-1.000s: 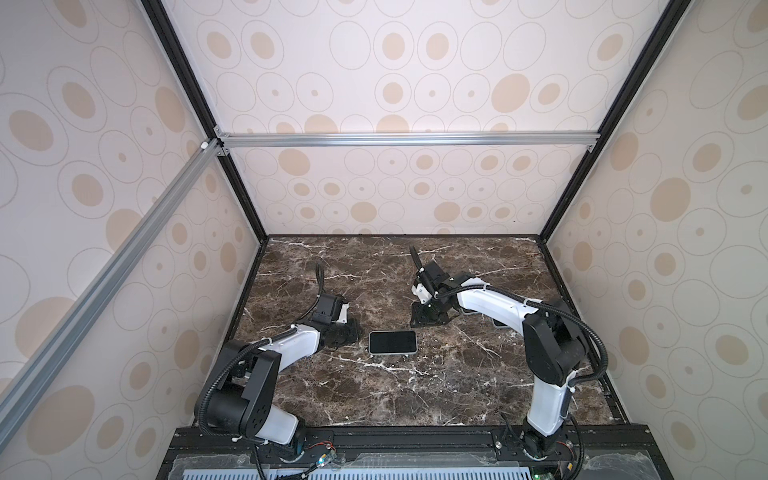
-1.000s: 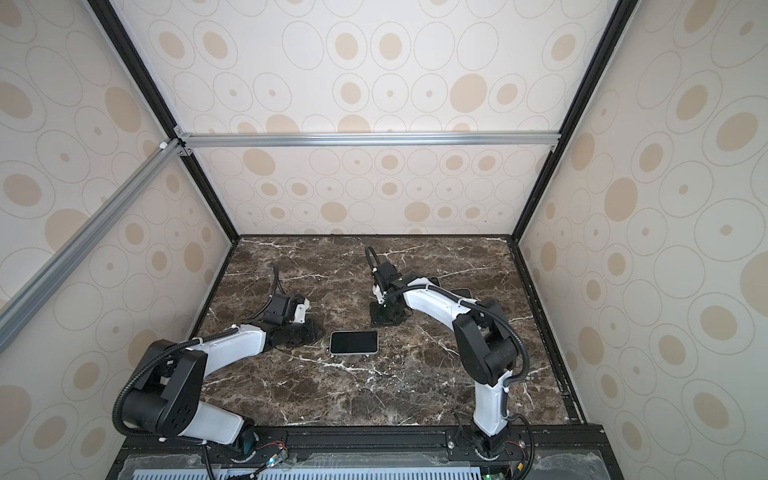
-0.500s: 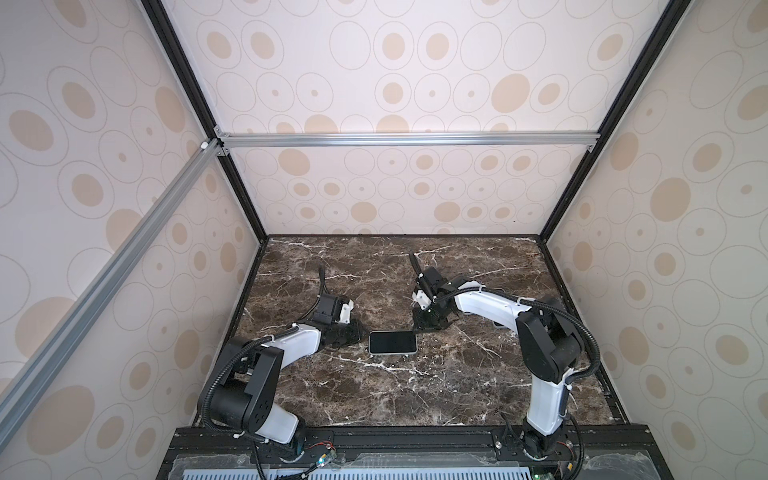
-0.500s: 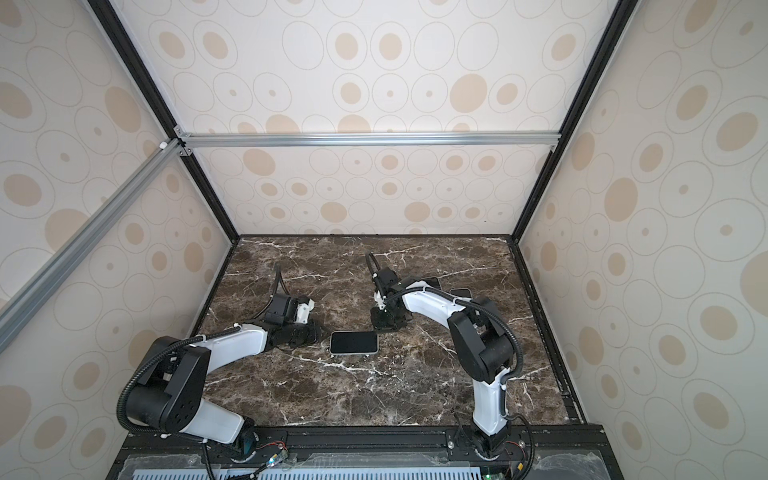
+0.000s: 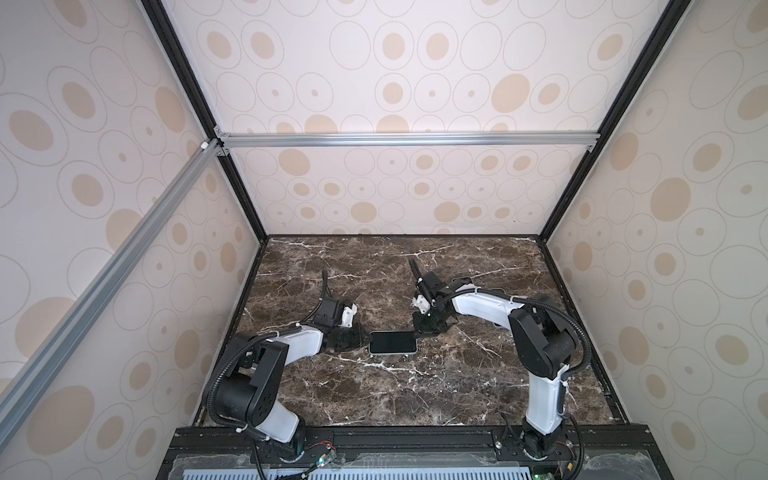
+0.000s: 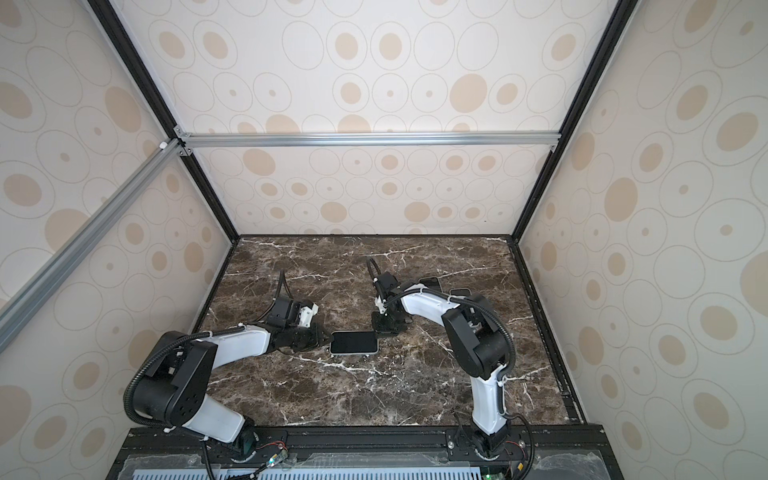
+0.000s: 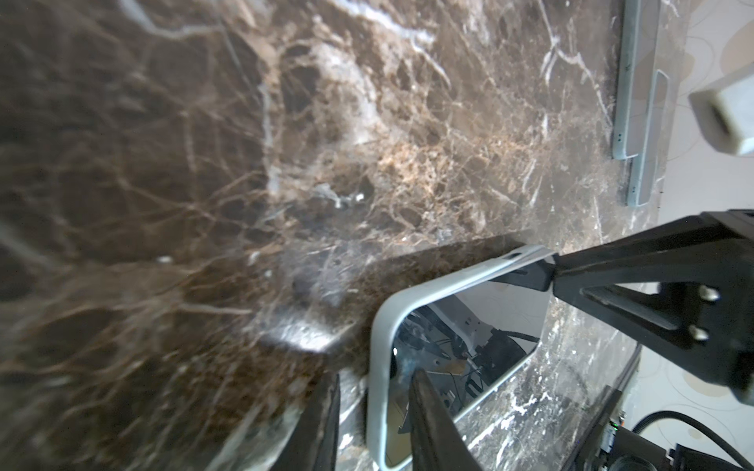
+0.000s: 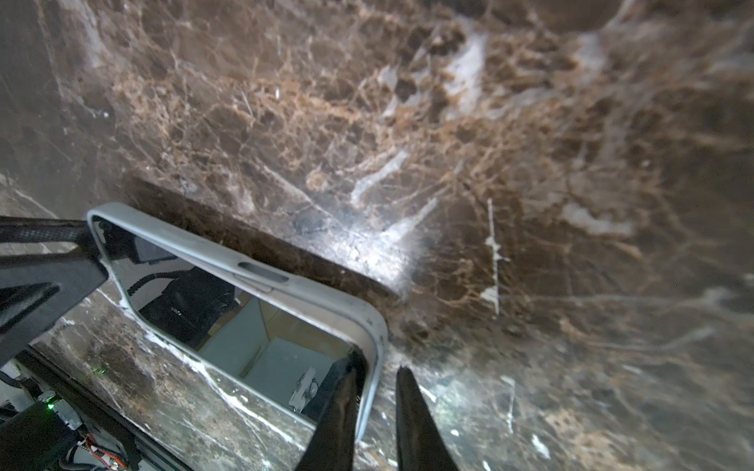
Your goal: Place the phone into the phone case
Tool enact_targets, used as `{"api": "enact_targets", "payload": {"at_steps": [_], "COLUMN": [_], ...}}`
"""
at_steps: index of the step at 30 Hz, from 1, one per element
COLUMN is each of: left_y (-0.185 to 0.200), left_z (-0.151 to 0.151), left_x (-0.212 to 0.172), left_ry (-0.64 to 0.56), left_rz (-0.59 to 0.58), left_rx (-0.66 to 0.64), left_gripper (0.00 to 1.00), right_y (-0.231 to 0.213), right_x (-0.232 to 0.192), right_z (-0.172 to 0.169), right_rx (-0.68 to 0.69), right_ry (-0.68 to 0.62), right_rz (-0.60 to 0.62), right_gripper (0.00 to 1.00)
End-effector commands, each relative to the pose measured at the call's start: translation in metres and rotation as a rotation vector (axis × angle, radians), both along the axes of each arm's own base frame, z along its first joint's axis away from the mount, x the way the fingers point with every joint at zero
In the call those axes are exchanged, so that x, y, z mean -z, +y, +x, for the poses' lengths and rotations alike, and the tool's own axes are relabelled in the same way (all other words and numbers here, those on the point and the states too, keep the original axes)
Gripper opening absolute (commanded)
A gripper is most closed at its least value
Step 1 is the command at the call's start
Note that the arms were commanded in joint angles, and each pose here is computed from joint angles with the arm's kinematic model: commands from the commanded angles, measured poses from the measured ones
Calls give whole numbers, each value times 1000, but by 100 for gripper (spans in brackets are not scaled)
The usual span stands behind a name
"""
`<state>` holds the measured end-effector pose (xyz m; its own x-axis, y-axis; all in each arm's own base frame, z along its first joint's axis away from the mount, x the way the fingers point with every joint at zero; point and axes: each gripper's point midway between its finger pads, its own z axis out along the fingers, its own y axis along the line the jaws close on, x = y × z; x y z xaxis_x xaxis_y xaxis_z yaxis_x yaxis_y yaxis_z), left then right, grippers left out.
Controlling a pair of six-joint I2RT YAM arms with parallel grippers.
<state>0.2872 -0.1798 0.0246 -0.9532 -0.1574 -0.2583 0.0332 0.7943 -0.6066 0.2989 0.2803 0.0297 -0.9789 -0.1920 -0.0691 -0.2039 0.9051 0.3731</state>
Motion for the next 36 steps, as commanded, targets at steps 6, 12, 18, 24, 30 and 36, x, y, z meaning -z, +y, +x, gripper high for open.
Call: {"api": "enact_targets", "payload": {"at_steps": [6, 12, 18, 24, 30, 36], "left_y": [1, 5, 6, 6, 7, 6], "left_z": [-5, -8, -10, -10, -12, -14], "left_x": [19, 29, 31, 33, 35, 35], "left_ry": [13, 32, 36, 41, 46, 51], "left_rz": [75, 104, 111, 110, 113, 113], "left_rx": [22, 24, 33, 30, 31, 30], "left_gripper": [26, 25, 20, 20, 20, 20], "right_y": [-13, -27, -42, -51, -55, -58], "right_x": [30, 54, 80, 105, 122, 123], "right_z": [-11, -20, -33, -49, -58, -59], "right_rx": [6, -5, -42, -74, -78, -148], "right_ry": [60, 91, 123, 170, 192, 143], "right_rz": [-64, -140, -246, -318, -347, -435], "right_gripper": [17, 15, 13, 12, 12, 12]}}
